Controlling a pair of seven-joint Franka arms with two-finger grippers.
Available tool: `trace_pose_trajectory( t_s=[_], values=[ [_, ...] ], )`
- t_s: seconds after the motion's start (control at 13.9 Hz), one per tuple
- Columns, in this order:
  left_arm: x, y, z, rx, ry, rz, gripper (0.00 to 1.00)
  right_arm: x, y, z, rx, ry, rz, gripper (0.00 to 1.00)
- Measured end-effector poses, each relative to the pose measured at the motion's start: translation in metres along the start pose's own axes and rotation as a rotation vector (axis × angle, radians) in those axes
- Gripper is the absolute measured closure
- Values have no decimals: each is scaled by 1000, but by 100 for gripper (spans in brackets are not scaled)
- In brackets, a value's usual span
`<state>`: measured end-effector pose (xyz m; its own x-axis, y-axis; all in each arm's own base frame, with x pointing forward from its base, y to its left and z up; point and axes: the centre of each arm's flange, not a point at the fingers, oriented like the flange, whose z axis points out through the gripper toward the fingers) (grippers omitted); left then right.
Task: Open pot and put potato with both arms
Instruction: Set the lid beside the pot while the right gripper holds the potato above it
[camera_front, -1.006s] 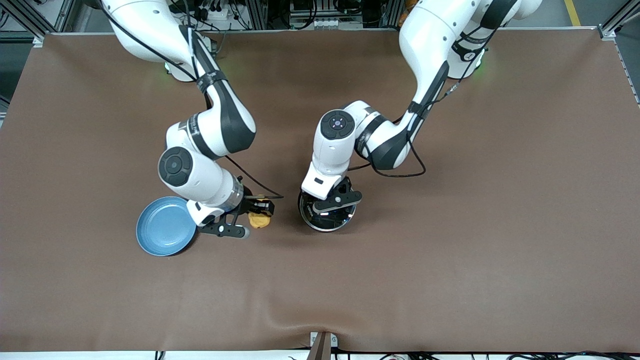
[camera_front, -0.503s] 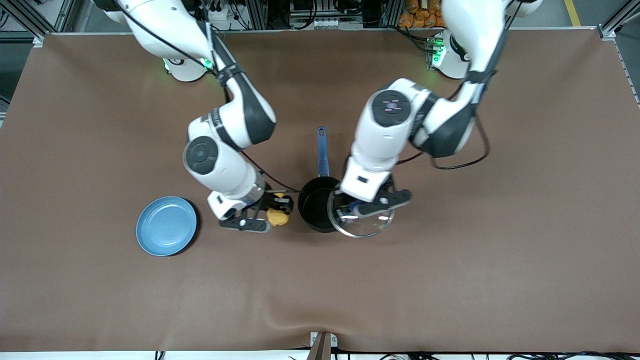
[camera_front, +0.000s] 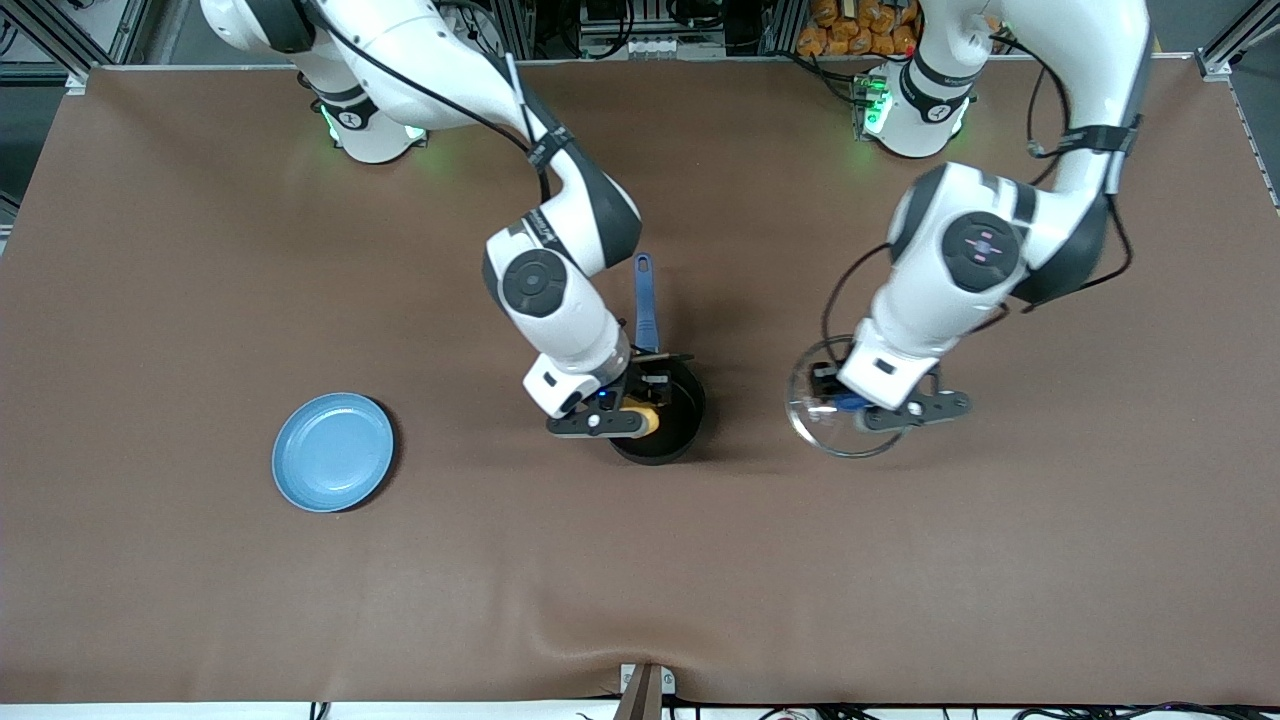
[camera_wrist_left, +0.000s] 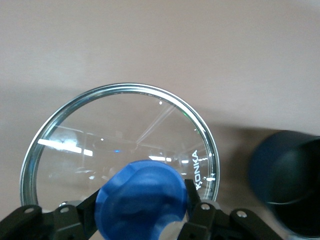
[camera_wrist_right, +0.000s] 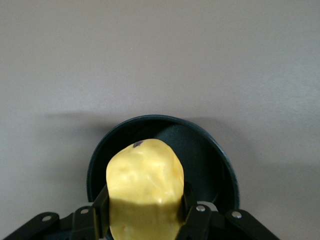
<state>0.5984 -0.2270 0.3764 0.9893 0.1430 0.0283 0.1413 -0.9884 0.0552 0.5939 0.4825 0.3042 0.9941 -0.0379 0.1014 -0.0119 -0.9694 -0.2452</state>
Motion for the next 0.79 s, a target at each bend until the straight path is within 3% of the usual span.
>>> trace_pose_trajectory(
  t_s=[0.36, 0.79],
  values=[
    [6, -76, 66, 14, -22, 69, 40, -12, -10, 44, -45, 15, -63, 42],
    [-3, -82, 149, 31, -91, 89, 40, -32, -13, 84, -85, -11, -99, 42]
  ],
)
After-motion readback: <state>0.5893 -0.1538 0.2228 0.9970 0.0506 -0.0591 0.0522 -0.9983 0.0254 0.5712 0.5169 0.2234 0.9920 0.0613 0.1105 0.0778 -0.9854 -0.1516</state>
